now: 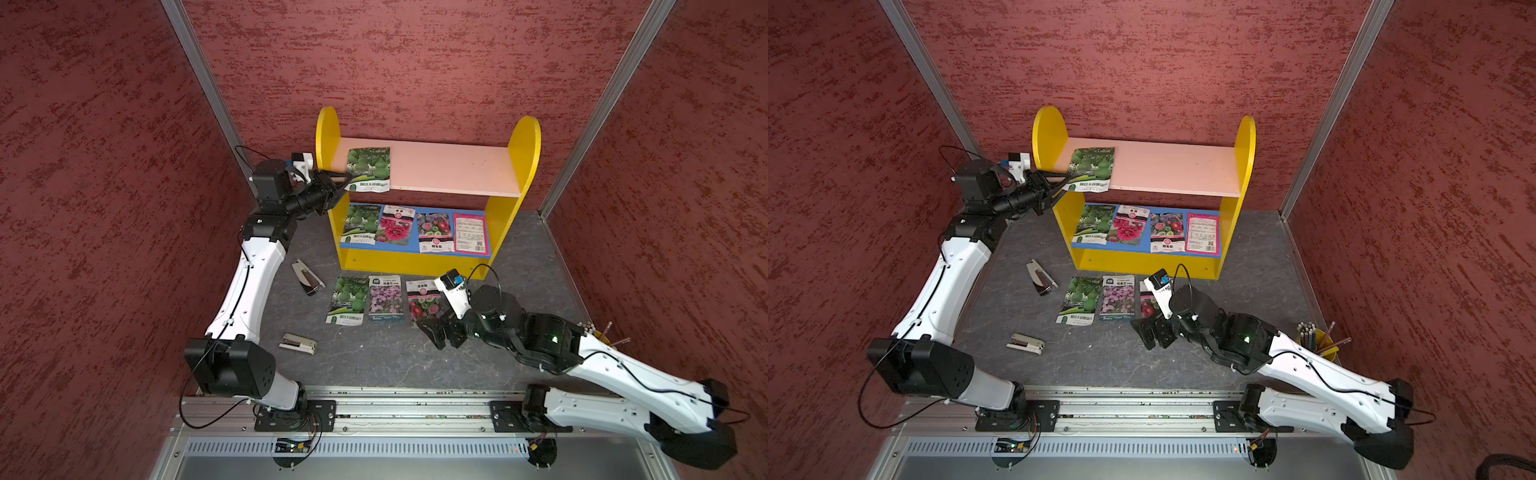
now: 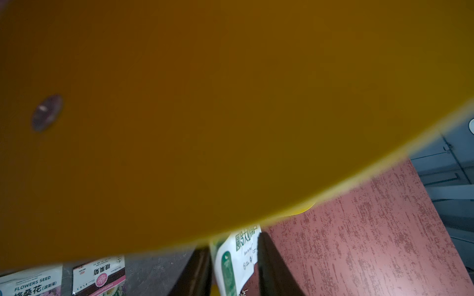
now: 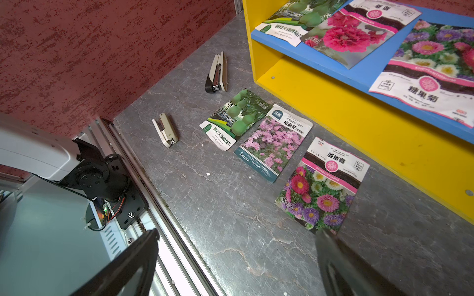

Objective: Take the seed bag off the shelf
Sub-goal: Pick up the seed packet from the shelf.

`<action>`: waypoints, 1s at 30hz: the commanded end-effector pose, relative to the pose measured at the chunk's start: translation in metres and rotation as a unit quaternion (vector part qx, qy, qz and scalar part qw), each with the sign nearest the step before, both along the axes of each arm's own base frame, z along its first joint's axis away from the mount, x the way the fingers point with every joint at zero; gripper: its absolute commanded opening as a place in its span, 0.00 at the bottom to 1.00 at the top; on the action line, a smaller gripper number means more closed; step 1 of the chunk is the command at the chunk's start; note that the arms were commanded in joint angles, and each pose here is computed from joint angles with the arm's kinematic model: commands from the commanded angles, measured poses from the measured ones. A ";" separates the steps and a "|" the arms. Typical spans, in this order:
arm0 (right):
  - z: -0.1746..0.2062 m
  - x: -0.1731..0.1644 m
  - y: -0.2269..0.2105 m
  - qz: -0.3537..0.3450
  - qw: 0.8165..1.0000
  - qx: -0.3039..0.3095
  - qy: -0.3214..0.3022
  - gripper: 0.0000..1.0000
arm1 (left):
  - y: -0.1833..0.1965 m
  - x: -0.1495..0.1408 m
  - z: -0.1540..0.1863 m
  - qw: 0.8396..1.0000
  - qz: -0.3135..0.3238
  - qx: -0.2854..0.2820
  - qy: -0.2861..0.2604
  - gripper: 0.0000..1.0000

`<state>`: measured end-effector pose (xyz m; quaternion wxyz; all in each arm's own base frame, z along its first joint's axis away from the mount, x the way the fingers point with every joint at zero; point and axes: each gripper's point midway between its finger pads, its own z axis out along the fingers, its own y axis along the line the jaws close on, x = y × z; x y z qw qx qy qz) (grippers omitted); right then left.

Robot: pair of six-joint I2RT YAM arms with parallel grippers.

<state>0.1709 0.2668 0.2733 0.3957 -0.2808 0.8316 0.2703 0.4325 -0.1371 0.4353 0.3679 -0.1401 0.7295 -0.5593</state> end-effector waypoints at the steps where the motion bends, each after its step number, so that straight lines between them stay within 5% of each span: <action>1: 0.005 0.006 -0.003 -0.016 1.000 0.013 -0.010 0.99 | -0.008 0.002 0.013 1.000 -0.016 -0.008 -0.026 0.20; 6: 0.007 0.008 -0.008 -0.028 0.999 0.013 -0.016 0.98 | -0.012 -0.001 0.012 0.999 -0.031 -0.004 -0.032 0.00; 13: 0.050 0.012 -0.031 -0.079 0.992 0.097 -0.035 0.96 | -0.029 -0.046 0.023 0.989 -0.101 -0.024 -0.102 0.00; 23: 0.129 0.004 -0.025 -0.027 0.968 0.251 -0.021 0.87 | -0.082 -0.137 0.020 0.965 -0.181 -0.043 -0.183 0.00; 30: 0.160 0.019 -0.011 0.007 0.945 0.327 -0.010 0.84 | -0.110 -0.164 0.017 0.957 -0.196 -0.055 -0.205 0.00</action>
